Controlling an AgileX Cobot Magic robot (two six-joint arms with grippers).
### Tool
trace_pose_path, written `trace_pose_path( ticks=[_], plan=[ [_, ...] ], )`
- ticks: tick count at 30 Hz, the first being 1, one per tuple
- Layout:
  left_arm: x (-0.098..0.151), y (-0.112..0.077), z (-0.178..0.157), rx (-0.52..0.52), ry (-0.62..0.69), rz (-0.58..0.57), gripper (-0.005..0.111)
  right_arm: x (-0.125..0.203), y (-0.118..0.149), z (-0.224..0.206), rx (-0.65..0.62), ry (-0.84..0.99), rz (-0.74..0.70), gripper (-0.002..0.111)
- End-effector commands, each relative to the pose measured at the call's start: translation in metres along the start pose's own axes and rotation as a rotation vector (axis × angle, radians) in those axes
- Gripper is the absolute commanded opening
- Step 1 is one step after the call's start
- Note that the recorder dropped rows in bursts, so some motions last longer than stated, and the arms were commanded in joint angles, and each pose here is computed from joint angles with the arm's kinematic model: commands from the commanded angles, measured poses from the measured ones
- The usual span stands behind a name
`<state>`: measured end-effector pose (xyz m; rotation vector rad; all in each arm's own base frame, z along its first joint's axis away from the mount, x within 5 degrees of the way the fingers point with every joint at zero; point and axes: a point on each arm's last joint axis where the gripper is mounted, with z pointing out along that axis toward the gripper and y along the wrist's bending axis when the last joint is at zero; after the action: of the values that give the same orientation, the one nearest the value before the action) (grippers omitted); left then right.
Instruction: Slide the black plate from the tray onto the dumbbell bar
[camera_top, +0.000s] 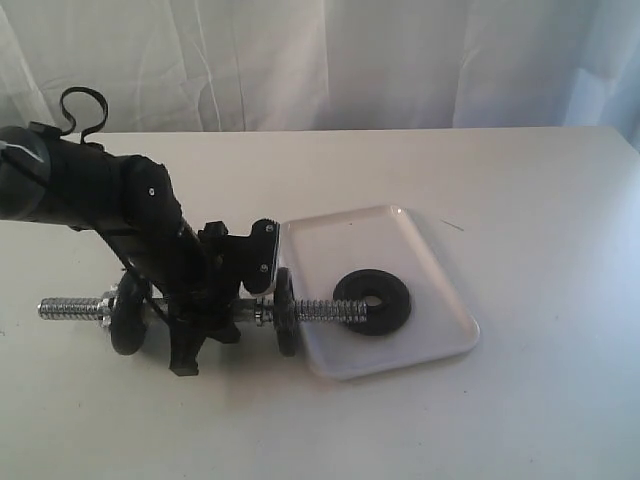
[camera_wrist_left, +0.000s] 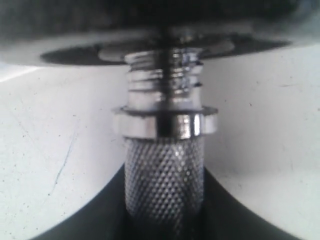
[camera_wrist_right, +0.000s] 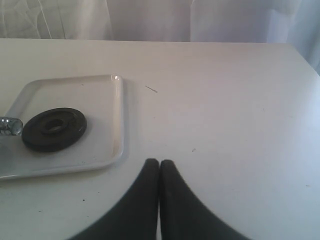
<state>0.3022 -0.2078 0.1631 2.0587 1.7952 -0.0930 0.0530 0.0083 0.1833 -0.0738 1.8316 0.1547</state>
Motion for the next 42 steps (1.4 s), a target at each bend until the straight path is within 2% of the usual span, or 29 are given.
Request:
trace_pose_path(
  ticks=[1,5,12,21,33,34,36,40,42],
  plan=[
    [-0.016,0.012,-0.044,-0.146,-0.09,-0.036,0.0,0.001,0.0,0.0,0.005,-0.004,0.008,0.0],
    [-0.021,0.014,-0.059,-0.201,-0.133,-0.059,0.0,0.001,0.0,0.0,0.005,-0.004,0.008,0.0],
    [-0.026,0.014,-0.074,-0.231,-0.179,-0.087,0.0,0.001,0.0,0.0,0.005,-0.004,0.008,0.0],
    [-0.027,0.015,-0.077,-0.238,-0.195,-0.167,0.0,0.001,0.0,0.0,0.006,-0.004,0.004,0.0],
    [-0.029,0.017,-0.088,-0.284,-0.22,-0.201,0.0,-0.003,-0.001,0.0,0.012,-0.045,-0.031,0.0],
    [-0.03,0.016,-0.092,-0.293,-0.227,-0.207,0.0,-0.007,0.0,0.0,0.006,-0.092,-0.008,0.0],
    [-0.031,0.016,-0.103,-0.321,-0.245,-0.209,0.0,-0.018,0.001,-0.002,-0.028,-0.212,0.141,0.0],
    [-0.033,0.016,-0.12,-0.374,-0.28,-0.235,0.0,-0.037,-0.001,-0.009,-0.142,-0.426,0.692,0.0],
    [-0.034,0.015,-0.124,-0.38,-0.285,-0.232,0.0,-0.041,-0.003,-0.01,-0.18,-0.469,0.854,0.0]
  ],
)
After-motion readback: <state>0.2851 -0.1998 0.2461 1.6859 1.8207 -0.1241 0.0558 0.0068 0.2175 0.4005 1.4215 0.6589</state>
